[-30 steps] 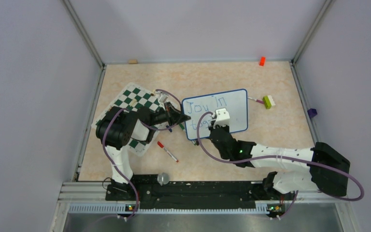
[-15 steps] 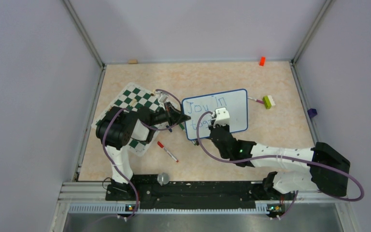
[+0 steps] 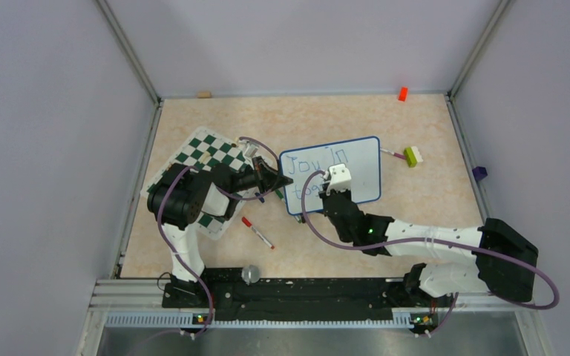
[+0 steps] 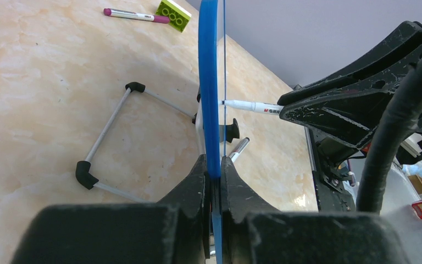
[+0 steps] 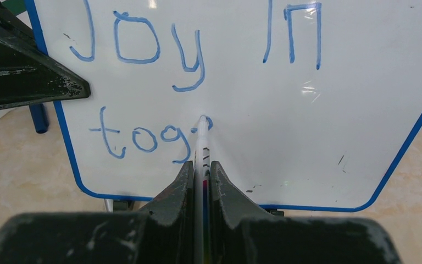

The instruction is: Write a sentence on the whiteboard

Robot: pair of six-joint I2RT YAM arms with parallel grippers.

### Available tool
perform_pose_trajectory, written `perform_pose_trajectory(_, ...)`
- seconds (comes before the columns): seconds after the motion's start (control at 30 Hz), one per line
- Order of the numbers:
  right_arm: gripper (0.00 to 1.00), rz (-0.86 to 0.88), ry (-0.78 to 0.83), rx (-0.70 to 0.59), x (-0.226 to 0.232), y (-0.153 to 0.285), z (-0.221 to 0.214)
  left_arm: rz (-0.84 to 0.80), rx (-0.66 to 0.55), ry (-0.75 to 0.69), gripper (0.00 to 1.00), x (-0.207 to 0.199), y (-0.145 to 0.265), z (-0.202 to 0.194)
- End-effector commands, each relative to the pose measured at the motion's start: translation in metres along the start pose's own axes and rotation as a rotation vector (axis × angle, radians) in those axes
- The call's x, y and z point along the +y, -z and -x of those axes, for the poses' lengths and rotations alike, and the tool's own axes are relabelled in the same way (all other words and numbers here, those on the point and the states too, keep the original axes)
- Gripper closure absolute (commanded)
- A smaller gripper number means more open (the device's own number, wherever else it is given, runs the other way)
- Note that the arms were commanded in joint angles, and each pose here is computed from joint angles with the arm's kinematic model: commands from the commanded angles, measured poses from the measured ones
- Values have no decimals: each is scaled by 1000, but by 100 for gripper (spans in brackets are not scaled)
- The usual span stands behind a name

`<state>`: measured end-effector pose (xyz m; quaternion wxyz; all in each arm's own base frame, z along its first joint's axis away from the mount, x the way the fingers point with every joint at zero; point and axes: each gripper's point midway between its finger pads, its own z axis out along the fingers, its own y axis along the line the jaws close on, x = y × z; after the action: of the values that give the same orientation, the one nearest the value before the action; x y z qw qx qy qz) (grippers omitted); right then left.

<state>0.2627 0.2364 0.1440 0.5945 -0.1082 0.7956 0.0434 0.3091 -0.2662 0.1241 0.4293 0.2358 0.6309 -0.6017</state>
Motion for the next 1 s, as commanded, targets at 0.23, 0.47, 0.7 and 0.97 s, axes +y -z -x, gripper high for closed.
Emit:
perform_pose_trajectory(0.23, 100, 56, -63, 15, 10, 1, 6, -55, 9, -158, 100, -4, 0, -3)
perform_pose_trajectory(0.47, 100, 36, -73, 60, 6, 4, -5, -56, 9, -159, 100, -4, 0, -3)
perform_pose_trajectory(0.7, 100, 18, -71, 80, 1, 6, -9, -55, 9, -160, 100, -4, 0, -3)
perform_pose_trajectory(0.97, 100, -45, -92, 76, -10, 7, -8, -56, 10, -160, 100, -4, 0, -3)
